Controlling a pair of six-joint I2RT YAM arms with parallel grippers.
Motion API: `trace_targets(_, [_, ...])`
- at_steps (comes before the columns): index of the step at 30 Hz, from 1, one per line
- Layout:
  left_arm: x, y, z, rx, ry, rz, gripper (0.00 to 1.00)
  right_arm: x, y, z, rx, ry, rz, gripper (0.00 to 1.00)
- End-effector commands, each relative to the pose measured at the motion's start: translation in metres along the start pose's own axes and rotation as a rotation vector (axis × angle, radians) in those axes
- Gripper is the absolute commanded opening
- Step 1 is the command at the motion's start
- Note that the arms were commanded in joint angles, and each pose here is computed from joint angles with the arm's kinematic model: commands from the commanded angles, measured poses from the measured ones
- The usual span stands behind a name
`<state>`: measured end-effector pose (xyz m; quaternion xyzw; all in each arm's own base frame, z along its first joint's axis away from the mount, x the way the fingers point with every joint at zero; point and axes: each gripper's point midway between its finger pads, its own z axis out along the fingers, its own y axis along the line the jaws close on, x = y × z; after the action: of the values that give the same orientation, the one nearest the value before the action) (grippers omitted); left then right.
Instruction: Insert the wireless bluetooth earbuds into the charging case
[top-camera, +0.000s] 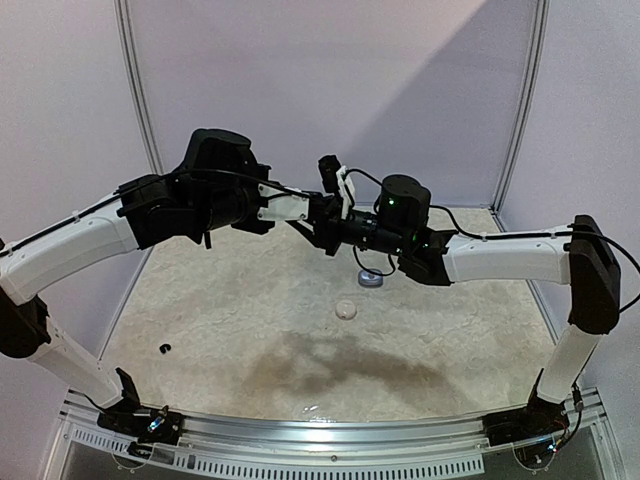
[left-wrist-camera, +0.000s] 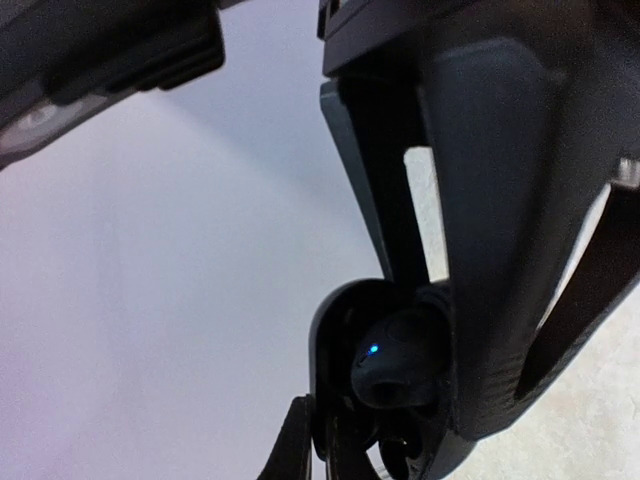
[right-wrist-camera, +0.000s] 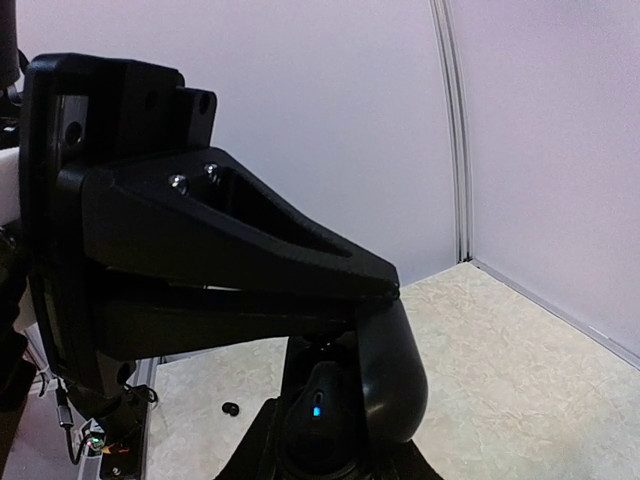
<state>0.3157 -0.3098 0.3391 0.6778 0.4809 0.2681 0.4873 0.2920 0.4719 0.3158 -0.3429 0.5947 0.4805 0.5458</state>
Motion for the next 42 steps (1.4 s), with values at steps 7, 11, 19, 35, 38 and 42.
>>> trace_targets(7, [-0.01, 0.009, -0.01, -0.024, -0.038, -0.046, 0.0, 0.003, 0.002, 0.001, -0.016, 0.024, -0.02, 0.12])
trace_targets(11, [-0.008, 0.014, -0.011, -0.032, -0.031, -0.076, 0.17, 0.005, 0.006, -0.003, -0.036, 0.035, -0.051, 0.07])
trace_targets(19, [0.003, 0.03, -0.025, -0.051, -0.001, -0.156, 0.54, -0.004, 0.023, -0.018, -0.096, 0.027, -0.099, 0.04])
trace_targets(35, [0.011, -0.013, -0.033, 0.257, -0.026, -0.339, 0.53, -0.016, 0.047, -0.028, -0.208, 0.038, -0.081, 0.11])
trace_targets(38, [0.005, -0.03, -0.04, 0.408, -0.069, -0.397, 0.47, -0.02, 0.052, -0.029, -0.225, 0.033, -0.076, 0.11])
trace_targets(42, [-0.005, -0.047, -0.049, 0.537, -0.102, -0.427, 0.42, -0.026, 0.059, -0.03, -0.262, 0.031, -0.083, 0.11])
